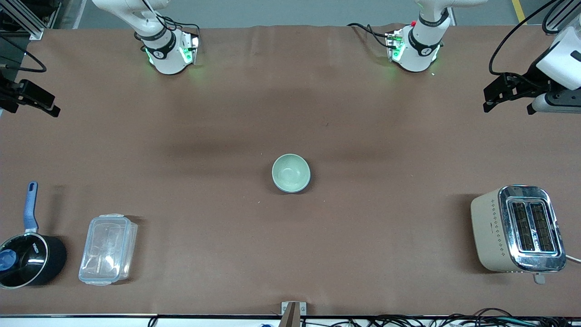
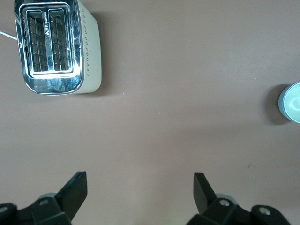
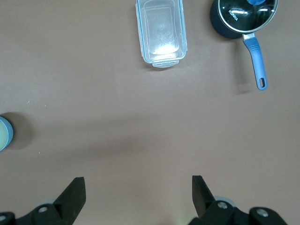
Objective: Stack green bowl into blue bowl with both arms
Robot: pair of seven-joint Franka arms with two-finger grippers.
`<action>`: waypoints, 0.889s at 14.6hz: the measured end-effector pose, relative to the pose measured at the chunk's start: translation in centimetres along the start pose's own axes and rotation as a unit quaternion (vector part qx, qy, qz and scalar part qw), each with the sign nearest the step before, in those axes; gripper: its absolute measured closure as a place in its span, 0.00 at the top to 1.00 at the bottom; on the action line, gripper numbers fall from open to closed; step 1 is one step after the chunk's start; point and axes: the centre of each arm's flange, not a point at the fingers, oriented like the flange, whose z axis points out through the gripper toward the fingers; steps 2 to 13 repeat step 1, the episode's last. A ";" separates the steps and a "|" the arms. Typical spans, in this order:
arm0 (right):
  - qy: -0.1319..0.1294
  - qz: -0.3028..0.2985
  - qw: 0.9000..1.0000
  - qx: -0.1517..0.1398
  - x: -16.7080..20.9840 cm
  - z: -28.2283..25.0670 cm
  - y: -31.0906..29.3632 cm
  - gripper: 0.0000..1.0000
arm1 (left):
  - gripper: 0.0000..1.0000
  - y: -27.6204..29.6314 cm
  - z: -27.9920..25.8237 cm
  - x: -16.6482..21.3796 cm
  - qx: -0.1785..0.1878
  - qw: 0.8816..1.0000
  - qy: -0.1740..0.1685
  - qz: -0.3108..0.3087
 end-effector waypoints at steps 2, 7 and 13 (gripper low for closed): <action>0.000 0.000 1.000 0.000 0.0 0.0 0.0 1.00 | 1.00 0.0 0.0 0.0 0.000 1.000 0.000 0.000; 0.000 0.000 1.000 0.000 0.0 0.0 0.0 1.00 | 1.00 0.0 0.0 0.0 0.000 1.000 0.000 0.000; 0.000 0.000 1.000 0.000 0.0 0.0 0.0 1.00 | 1.00 0.0 0.0 0.0 0.000 1.000 0.000 0.000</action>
